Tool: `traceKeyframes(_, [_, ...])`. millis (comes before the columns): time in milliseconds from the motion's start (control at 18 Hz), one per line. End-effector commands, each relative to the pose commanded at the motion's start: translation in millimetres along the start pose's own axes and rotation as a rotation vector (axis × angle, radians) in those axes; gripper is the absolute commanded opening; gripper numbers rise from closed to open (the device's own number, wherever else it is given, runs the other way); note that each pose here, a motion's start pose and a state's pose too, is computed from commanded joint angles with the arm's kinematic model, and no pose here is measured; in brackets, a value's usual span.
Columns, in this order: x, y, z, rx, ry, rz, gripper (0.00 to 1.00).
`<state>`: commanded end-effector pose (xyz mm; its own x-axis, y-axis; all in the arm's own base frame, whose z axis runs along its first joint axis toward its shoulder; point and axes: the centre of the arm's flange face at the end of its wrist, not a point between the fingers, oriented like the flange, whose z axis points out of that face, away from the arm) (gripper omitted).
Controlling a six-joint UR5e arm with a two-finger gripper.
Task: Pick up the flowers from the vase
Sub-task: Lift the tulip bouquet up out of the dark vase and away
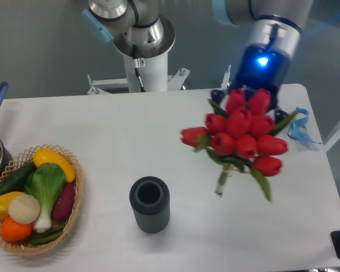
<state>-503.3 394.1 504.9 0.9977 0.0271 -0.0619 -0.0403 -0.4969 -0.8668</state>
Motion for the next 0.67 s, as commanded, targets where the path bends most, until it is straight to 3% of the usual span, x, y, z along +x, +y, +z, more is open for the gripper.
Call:
traceKeyframes(167, [-8.9, 7.3, -16.9, 0.000, -0.029, -0.016, 0.28])
traceKeyframes(667, [-10.8, 8.1, -18.1, -0.001, -0.033, -0.019, 0.28])
